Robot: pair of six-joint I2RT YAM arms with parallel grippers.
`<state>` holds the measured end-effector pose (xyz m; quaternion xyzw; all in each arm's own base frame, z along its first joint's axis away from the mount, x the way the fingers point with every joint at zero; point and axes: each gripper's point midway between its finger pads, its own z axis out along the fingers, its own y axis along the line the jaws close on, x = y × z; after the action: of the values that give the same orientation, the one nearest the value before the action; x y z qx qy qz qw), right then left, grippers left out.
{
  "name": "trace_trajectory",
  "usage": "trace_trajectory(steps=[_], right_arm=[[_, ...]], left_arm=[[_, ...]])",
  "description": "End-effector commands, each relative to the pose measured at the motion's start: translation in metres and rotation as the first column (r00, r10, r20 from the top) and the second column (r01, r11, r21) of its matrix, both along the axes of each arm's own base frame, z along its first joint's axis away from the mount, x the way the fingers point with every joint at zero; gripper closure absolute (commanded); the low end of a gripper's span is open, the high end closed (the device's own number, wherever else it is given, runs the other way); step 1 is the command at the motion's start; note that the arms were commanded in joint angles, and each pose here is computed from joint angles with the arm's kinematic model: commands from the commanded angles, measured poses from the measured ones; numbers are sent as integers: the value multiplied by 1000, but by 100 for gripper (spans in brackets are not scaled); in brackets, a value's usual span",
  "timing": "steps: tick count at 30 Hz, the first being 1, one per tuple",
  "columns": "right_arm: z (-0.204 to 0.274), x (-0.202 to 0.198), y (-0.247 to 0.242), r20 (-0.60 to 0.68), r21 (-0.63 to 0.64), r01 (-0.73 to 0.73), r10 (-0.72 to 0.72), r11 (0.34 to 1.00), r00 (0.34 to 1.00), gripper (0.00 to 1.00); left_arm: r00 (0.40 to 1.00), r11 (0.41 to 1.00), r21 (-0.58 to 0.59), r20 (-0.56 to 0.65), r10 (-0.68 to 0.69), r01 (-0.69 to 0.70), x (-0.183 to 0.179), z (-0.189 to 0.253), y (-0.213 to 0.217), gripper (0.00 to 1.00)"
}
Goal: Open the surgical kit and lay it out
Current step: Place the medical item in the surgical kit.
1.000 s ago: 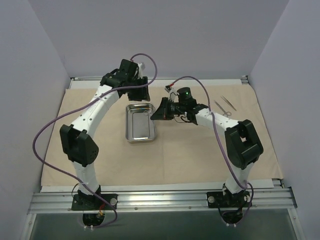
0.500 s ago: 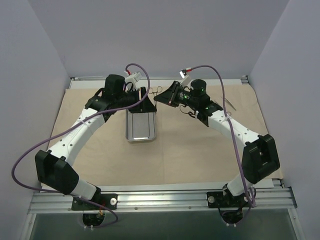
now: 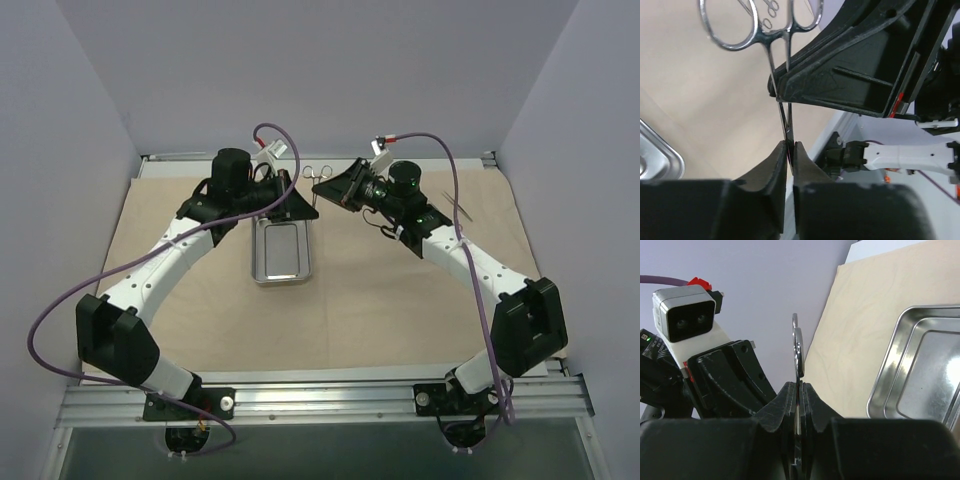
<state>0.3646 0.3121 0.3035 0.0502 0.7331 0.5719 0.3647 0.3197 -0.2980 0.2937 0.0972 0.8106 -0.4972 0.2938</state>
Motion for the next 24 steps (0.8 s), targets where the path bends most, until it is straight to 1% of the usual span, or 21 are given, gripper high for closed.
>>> trace_trajectory(steps=[1,4,5,6,7,8,9,10,11,13,14,15,16,17,18,20,21,22,23,24], right_arm=[[42,-7,-8,91,71,10,-16,997,996,100],[47,-8,-9,97,74,9,-17,997,995,100],[51,-9,-10,117,67,6,-14,998,993,96],[48,-9,-14,108,33,11,-15,999,994,86],[45,-8,-17,116,-12,17,-16,1000,993,79],[44,-9,-24,156,-127,23,-3,992,988,65],[44,-9,-28,190,-188,22,14,982,982,62],[41,-11,-30,216,-255,0,57,967,975,61],[39,-14,-39,273,-398,-4,122,917,954,59],[34,-20,-46,313,-528,-18,215,849,925,59],[21,-28,-55,320,-634,-35,304,773,897,59],[30,-33,-55,352,-670,-27,350,742,868,59],[28,-38,-58,363,-714,-26,402,699,841,59],[18,-47,-65,329,-765,-42,446,643,832,59],[16,-49,-69,353,-811,-20,517,584,780,59],[9,-68,-70,324,-858,-44,606,512,726,59],[7,-72,-71,329,-888,-21,666,460,670,58],[3,-79,-69,314,-905,-24,705,424,636,58],[-4,-99,-61,279,-926,-51,768,375,577,57],[-10,-105,-61,253,-944,-42,800,327,544,56]], left_arm=[[998,997,-56,14,-61,62,-2,11,-10,98],[998,996,-57,-1,-69,69,-3,8,-11,98],[998,996,-58,-3,-68,68,-3,8,-11,98],[998,996,-53,-3,-68,68,-4,8,-10,98],[997,997,-37,-25,-67,67,-6,6,-9,98],[997,997,-19,-18,-76,76,-5,3,-8,98],[997,997,-5,-26,-79,79,-6,0,-7,98],[995,996,7,-38,-94,95,-9,-3,-6,98],[993,994,12,-47,-105,106,-11,-6,-7,98],[989,991,25,-76,-127,129,-17,-13,-5,98],[986,989,26,-87,-143,146,-21,-16,-6,98],[984,988,37,-99,-146,151,-23,-19,-4,98],[981,985,52,-118,-156,163,-27,-24,-2,98],[978,983,54,-127,-166,174,-30,-26,-2,98],[975,981,56,-137,-177,186,-34,-27,0,98],[968,976,73,-160,-191,205,-41,-33,2,98],[965,973,72,-166,-204,218,-45,-32,2,98],[959,970,76,-185,-213,230,-50,-34,4,98],[956,966,84,-185,-225,244,-53,-35,4,98],[954,963,90,-191,-233,253,-57,-36,4,98]])
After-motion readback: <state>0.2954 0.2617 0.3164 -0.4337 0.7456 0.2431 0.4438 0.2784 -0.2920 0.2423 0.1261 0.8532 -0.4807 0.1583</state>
